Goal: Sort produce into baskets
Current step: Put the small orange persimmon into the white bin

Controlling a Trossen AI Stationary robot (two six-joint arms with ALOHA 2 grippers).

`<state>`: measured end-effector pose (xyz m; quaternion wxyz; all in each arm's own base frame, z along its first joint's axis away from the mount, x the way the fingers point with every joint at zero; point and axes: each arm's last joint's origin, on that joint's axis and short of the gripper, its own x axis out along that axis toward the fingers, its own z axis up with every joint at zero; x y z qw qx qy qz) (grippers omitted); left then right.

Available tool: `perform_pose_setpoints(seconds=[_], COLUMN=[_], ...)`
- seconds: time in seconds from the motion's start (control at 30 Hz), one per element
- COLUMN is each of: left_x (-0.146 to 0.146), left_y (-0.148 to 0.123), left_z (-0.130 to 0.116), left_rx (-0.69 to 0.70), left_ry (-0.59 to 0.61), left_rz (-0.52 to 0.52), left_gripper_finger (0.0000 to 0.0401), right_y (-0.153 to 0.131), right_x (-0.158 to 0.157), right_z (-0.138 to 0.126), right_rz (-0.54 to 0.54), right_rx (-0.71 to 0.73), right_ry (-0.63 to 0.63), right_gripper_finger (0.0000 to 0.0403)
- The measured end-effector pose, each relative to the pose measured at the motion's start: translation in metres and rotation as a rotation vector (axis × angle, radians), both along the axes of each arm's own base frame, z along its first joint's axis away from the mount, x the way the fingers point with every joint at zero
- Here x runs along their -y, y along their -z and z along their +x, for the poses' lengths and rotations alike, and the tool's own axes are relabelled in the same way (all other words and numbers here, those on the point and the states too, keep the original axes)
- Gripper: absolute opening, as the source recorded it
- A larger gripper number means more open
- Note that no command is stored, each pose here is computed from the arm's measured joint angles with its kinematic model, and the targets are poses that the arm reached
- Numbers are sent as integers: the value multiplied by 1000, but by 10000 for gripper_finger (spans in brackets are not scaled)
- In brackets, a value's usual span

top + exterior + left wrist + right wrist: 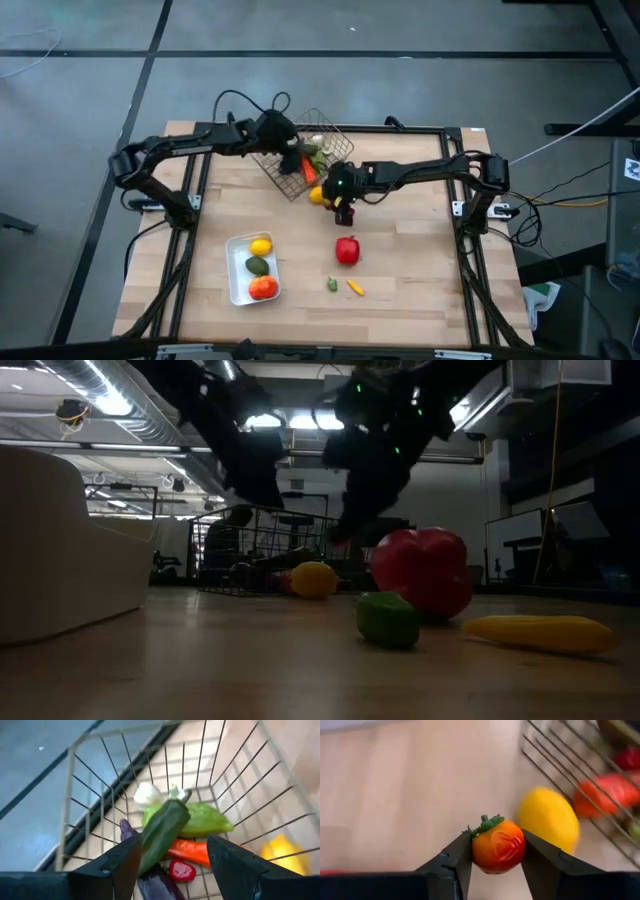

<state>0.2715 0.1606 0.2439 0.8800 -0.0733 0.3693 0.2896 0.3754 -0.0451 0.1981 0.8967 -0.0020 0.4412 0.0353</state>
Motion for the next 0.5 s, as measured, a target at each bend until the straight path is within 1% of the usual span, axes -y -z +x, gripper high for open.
perform_pose_setpoints(seconds=[0.17, 0.33, 0.5], left_x=[12, 33, 61], left_y=[-36, -70, -96], left_z=[-17, -42, -71], left_rx=[114, 201, 278], left_ry=[-10, 6, 26], left_rz=[44, 81, 70], left_gripper_finger=[221, 221, 221], right_y=[-22, -36, -43], right_x=[-29, -55, -75], right_z=[14, 27, 36], right_rz=[-22, -33, -32], right_rx=[98, 283, 424], right_ry=[-95, -160, -205], right_gripper_finger=[148, 149, 149])
